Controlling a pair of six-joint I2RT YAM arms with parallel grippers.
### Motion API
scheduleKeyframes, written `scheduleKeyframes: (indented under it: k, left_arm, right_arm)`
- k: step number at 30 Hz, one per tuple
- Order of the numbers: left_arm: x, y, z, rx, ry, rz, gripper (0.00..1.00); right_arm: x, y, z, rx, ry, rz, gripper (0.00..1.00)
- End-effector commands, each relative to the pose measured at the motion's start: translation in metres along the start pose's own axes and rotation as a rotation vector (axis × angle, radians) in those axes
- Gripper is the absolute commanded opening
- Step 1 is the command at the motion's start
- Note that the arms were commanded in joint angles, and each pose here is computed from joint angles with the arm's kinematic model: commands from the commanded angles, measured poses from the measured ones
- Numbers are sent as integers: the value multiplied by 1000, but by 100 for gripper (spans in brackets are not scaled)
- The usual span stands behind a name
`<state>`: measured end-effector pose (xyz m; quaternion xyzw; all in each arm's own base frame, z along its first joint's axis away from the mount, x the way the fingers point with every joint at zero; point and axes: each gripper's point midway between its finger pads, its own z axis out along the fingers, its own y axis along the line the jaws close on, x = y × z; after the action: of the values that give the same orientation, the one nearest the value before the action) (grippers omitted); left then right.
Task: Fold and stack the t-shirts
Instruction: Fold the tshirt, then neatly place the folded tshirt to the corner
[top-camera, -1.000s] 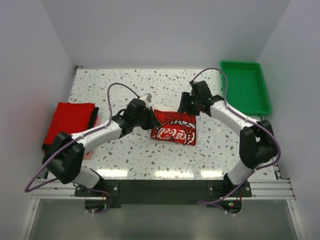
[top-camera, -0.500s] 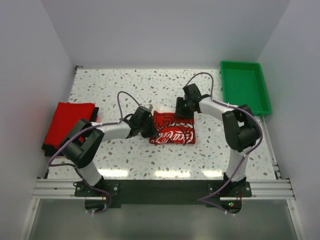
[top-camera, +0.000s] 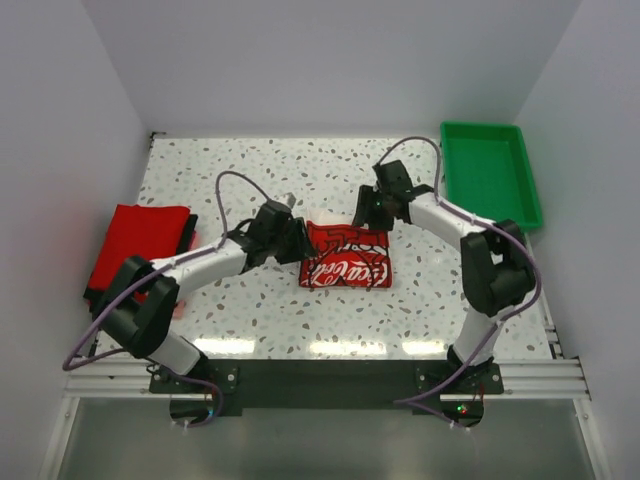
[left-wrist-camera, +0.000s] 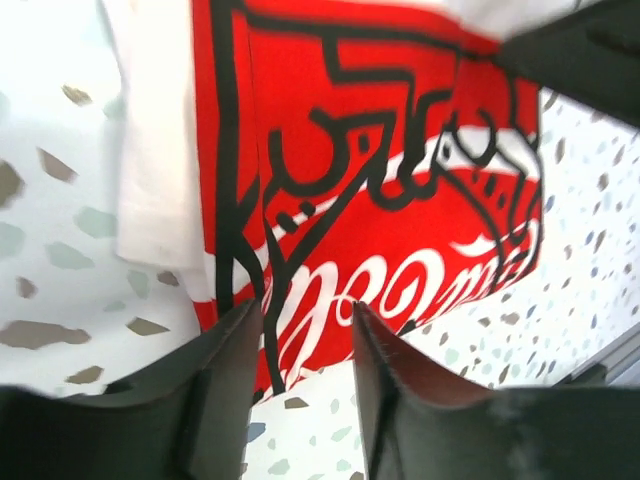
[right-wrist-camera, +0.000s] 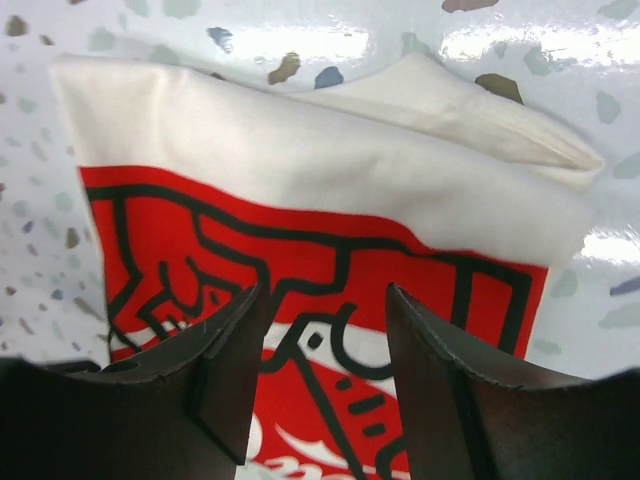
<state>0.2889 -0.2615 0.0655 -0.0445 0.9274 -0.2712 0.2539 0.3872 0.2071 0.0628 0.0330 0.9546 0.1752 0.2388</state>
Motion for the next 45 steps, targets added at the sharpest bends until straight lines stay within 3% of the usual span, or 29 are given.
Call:
scheduleKeyframes:
  k: [1, 7, 10, 15, 24, 32, 38, 41, 44, 45]
  left_arm:
    - [-49, 4, -22, -16, -114, -56, 52]
    - [-77, 23, -21, -16, -115, -80, 71]
    - [-81, 20, -8, 28, -70, -51, 74]
    - [-81, 22, 13, 53, -24, -31, 76]
    - [-50, 44, 38, 18, 85, -37, 76]
    - [-16, 50, 53, 12, 186, -28, 74]
    - [6, 62, 65, -108, 225, -44, 62]
    - [12, 60, 70, -145, 239, -33, 51]
    - [7, 54, 70, -163, 220, -50, 22]
    - [5, 51, 70, -164, 210, -68, 6]
  right_arm:
    - [-12, 24, -42, -77, -91, -19, 55]
    - [25, 50, -56, -121, -82, -84, 50]
    - [44, 55, -52, -121, -54, -113, 44]
    - [77, 42, -31, -106, 23, -122, 31]
    - [108, 15, -10, -40, 100, -135, 28]
    - [108, 11, -5, -28, 106, -136, 28]
    - [97, 18, -8, -47, 89, -134, 28]
    - [91, 24, -11, -62, 78, -135, 28]
    - [83, 29, -16, -73, 63, -135, 30]
    - [79, 32, -20, -79, 56, -134, 31]
